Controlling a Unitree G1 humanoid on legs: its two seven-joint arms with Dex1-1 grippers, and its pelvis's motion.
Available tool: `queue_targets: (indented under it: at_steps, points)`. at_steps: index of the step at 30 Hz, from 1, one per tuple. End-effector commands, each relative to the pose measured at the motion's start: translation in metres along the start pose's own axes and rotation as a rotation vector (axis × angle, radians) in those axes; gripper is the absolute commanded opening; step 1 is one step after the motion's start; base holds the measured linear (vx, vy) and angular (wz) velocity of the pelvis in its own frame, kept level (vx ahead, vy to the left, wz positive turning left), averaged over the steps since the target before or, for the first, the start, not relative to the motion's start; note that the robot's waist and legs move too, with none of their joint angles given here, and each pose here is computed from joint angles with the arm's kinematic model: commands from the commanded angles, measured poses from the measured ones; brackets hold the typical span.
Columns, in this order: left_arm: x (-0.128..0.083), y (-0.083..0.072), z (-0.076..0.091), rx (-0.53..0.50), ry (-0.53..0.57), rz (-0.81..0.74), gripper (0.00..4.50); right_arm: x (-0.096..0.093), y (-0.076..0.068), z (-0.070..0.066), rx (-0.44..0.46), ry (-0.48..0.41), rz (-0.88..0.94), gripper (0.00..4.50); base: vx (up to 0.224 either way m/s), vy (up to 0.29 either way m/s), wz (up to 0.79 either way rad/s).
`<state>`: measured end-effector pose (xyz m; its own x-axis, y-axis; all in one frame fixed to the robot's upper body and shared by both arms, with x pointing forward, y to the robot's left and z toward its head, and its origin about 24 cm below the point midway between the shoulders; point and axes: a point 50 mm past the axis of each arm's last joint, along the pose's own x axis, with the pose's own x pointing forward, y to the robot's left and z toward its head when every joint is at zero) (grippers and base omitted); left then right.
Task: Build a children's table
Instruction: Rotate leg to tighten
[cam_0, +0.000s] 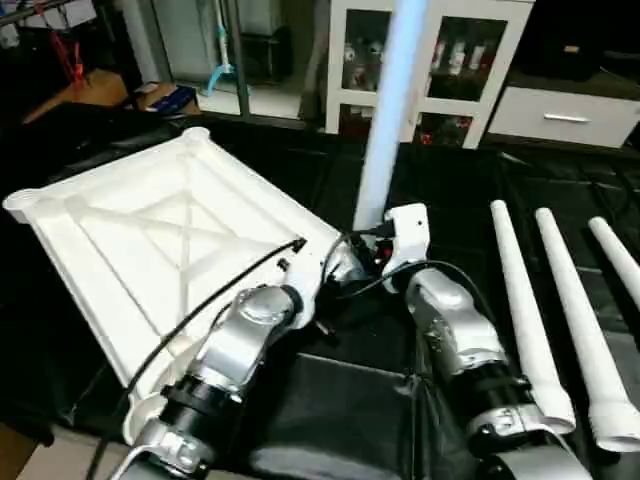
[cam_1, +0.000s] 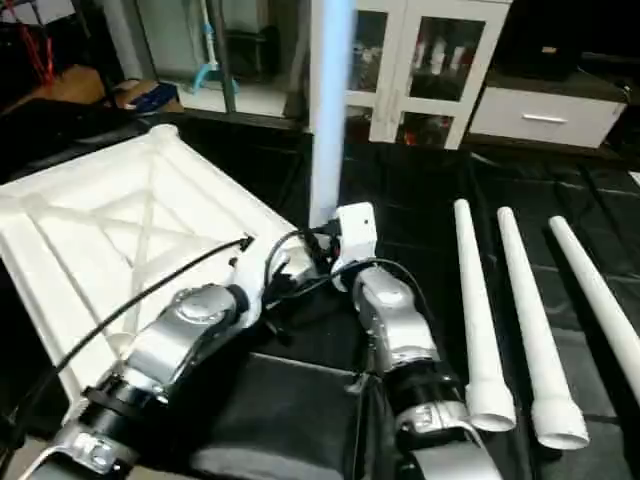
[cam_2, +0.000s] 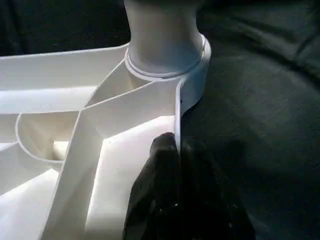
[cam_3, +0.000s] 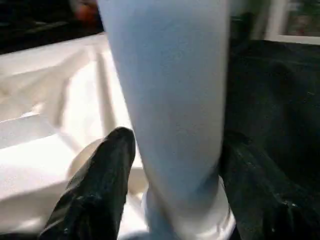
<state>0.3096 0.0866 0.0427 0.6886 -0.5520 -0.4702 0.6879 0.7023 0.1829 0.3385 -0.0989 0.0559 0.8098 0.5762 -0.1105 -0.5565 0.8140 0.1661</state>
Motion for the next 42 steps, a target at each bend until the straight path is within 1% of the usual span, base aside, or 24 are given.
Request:
queue_targets:
  at_steps: [1,3,5,7,9,12,18,20,22,23,24,27,29,31,33,38,42]
  points:
    - [-0.009,-0.001,-0.004,0.047,-0.022,-0.066,0.00,-0.004,0.003,0.012,-0.033,-0.017,0.149,3.03,0.000,0.000,0.00]
    - [-0.015,-0.003,-0.008,0.054,-0.035,-0.120,0.00,-0.012,-0.001,0.015,-0.065,0.014,0.244,3.27,0.000,0.000,0.00]
    - [-0.025,-0.007,-0.010,0.080,-0.069,-0.215,0.00,-0.023,-0.006,0.016,-0.138,0.066,0.352,3.47,0.000,0.000,0.00]
    - [-0.033,-0.012,-0.012,0.101,-0.083,-0.295,0.00,-0.033,-0.011,0.018,-0.160,0.098,0.427,3.47,0.000,0.000,0.00]
    - [-0.041,-0.015,-0.016,0.079,-0.069,-0.353,0.00,-0.040,-0.015,0.019,-0.174,0.122,0.485,3.47,0.000,0.000,0.00]
    - [-0.046,-0.014,-0.018,0.097,-0.070,-0.381,0.00,-0.049,-0.017,0.015,-0.214,0.170,0.556,3.47,0.000,0.000,0.00]
    - [-0.051,-0.013,-0.020,0.092,-0.073,-0.415,0.00,-0.056,-0.018,0.012,-0.217,0.210,0.619,3.47,0.000,0.000,0.00]
    - [-0.052,-0.013,-0.020,0.093,-0.073,-0.423,0.00,-0.057,-0.017,0.012,-0.209,0.214,0.633,3.11,0.000,0.000,0.00]
    - [-0.053,-0.013,-0.021,0.096,-0.069,-0.424,0.00,-0.057,-0.016,0.011,-0.204,0.219,0.647,3.11,0.000,0.000,0.00]
    - [-0.053,-0.012,-0.021,0.097,-0.067,-0.425,0.00,-0.058,-0.016,0.011,-0.201,0.220,0.651,2.85,0.000,0.000,0.00]
    - [-0.053,-0.012,-0.021,0.097,-0.067,-0.425,0.00,-0.058,-0.016,0.011,-0.201,0.220,0.651,2.72,0.000,0.000,0.00]
    - [-0.054,-0.012,-0.021,0.099,-0.065,-0.427,0.00,-0.056,-0.016,0.010,-0.187,0.212,0.644,2.62,0.000,0.000,0.00]
    - [-0.054,-0.012,-0.021,0.099,-0.066,-0.428,0.00,-0.055,-0.015,0.010,-0.181,0.208,0.640,2.36,0.000,0.000,0.00]
    - [-0.054,-0.012,-0.021,0.098,-0.066,-0.432,0.00,-0.055,-0.015,0.010,-0.171,0.207,0.641,2.25,0.000,0.000,0.00]
    - [-0.055,-0.013,-0.021,0.098,-0.065,-0.434,0.00,-0.055,-0.014,0.008,-0.162,0.210,0.645,2.04,0.000,0.000,0.00]
    - [-0.055,-0.012,-0.021,0.097,-0.064,-0.433,0.00,-0.056,-0.011,0.006,-0.143,0.209,0.647,1.87,0.000,0.000,0.00]
    - [-0.055,-0.012,-0.021,0.098,-0.064,-0.433,0.00,-0.056,-0.011,0.005,-0.129,0.198,0.629,1.86,0.000,0.000,0.00]
